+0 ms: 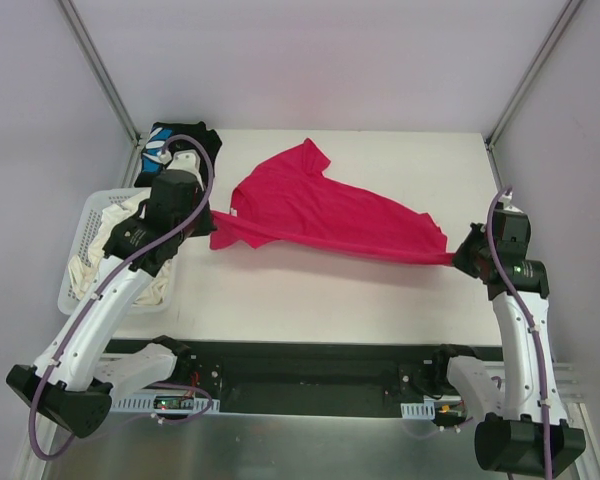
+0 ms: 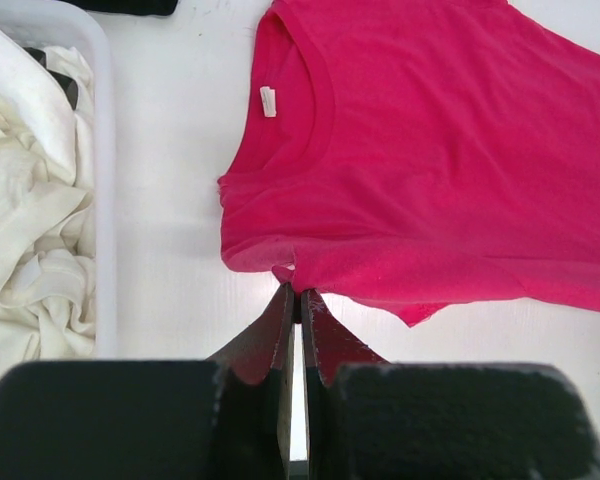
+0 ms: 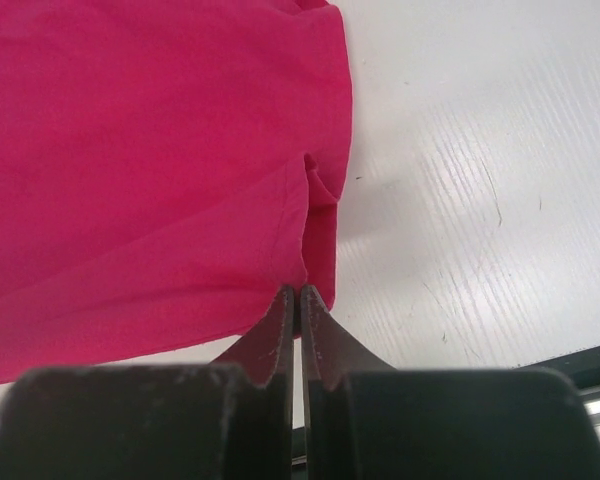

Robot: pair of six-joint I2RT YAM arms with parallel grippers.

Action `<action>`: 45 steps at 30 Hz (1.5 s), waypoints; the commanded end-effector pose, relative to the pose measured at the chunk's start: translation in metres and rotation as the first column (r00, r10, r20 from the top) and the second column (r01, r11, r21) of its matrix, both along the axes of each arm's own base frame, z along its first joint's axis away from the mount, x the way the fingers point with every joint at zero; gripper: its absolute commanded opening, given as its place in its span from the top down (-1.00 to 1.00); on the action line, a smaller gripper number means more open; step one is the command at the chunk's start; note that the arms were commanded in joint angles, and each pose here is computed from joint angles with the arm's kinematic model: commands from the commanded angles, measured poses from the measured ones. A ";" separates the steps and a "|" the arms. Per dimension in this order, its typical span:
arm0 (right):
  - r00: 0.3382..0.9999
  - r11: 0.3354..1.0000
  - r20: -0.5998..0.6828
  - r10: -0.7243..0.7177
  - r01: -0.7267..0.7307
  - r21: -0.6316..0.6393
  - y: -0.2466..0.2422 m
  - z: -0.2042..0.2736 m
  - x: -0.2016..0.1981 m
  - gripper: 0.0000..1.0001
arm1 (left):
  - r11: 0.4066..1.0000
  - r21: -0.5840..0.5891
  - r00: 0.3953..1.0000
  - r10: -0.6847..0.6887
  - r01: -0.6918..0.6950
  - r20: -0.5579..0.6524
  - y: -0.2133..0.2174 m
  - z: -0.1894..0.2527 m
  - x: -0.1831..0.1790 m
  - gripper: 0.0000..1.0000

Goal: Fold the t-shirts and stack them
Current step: Grap the side of the flattened tshirt closest away from the robot with both arms, then fold the flattened tshirt in 1/3 of the way

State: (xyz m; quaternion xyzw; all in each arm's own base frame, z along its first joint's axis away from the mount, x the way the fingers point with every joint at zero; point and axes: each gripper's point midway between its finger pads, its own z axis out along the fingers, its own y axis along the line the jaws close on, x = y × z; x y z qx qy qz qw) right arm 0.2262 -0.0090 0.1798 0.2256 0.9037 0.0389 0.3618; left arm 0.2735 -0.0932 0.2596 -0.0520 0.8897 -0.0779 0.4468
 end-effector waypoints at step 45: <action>0.985 1.000 -0.170 -0.004 0.005 0.010 -0.005 -0.050 0.040 0.98 | 0.997 0.069 0.997 -0.023 0.028 -0.075 -0.038 -0.024 0.095 1.00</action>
